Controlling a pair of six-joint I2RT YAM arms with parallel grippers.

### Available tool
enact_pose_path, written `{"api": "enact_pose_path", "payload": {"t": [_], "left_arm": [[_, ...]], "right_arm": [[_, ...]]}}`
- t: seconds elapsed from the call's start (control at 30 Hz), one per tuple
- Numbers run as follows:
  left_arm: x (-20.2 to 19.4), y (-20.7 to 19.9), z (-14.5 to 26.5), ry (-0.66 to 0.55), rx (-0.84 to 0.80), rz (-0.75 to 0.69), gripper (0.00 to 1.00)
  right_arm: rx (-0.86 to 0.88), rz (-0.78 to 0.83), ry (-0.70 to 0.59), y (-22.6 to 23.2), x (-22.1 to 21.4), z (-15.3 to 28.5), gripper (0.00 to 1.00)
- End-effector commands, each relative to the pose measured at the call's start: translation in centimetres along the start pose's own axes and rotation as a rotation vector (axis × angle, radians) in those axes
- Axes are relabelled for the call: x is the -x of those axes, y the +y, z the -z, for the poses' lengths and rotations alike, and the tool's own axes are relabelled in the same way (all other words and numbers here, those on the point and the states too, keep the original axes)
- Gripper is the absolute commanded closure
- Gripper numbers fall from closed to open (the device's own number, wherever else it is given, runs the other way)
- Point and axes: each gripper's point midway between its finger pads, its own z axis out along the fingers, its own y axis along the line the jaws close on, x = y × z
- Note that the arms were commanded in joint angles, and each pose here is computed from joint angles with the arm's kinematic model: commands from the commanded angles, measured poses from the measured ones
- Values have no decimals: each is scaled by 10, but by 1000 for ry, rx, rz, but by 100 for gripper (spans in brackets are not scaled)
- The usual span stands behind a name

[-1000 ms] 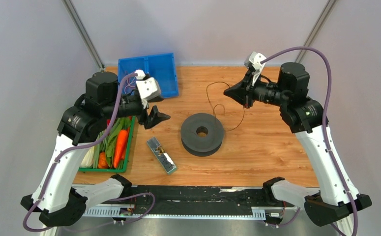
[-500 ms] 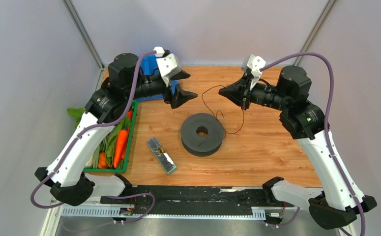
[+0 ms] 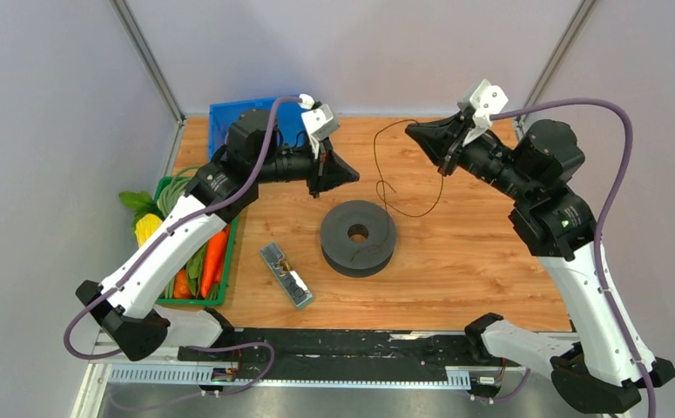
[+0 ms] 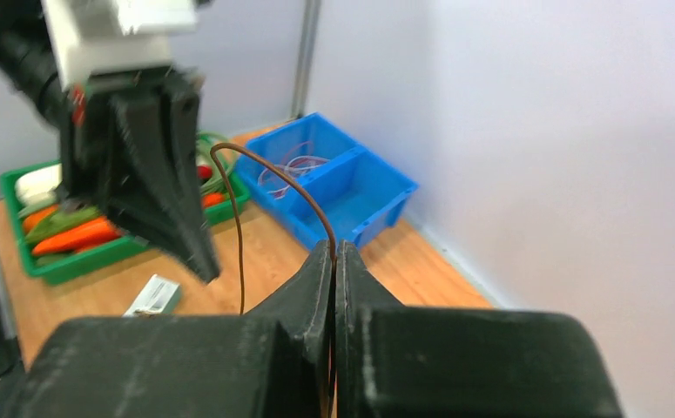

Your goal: Wrap the cables

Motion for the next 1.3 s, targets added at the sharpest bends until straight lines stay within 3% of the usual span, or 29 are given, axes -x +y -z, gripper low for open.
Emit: {"api": "enact_pose_path", "payload": {"t": [0.0,0.1,0.2,0.23,0.33,0.43,0.53,0.73,0.97,1.27], "left_arm": [[12,-3,27,-46,70,-39,100],[16,9,35,-56,98,-29,100],[15,17,35,-68,101,-54,81],[16,17,32,-75,88,-65,78],[12,10,20,-64,-13,-68,73],[5,-5,8,-63,-171,-58,58],[4,-9,0,-83,-238,-10,52],[5,-24,-5,-117,-355,-11,51],[-12,-61,-2,-60,-507,-5,51],[-22,-70,-10,-60,-498,2,51]], "right_arm": [[-210,7,-62,-38,33,8,100],[-211,-50,-73,-42,34,15,100],[-56,-49,-122,-18,40,19,100],[-26,-34,-144,-12,43,21,100],[47,16,-192,5,51,27,100],[146,71,-203,23,54,33,100],[273,135,-229,47,57,41,100],[408,204,-275,73,62,55,100],[490,232,-293,90,61,61,100],[495,248,-300,92,60,58,100]]}}
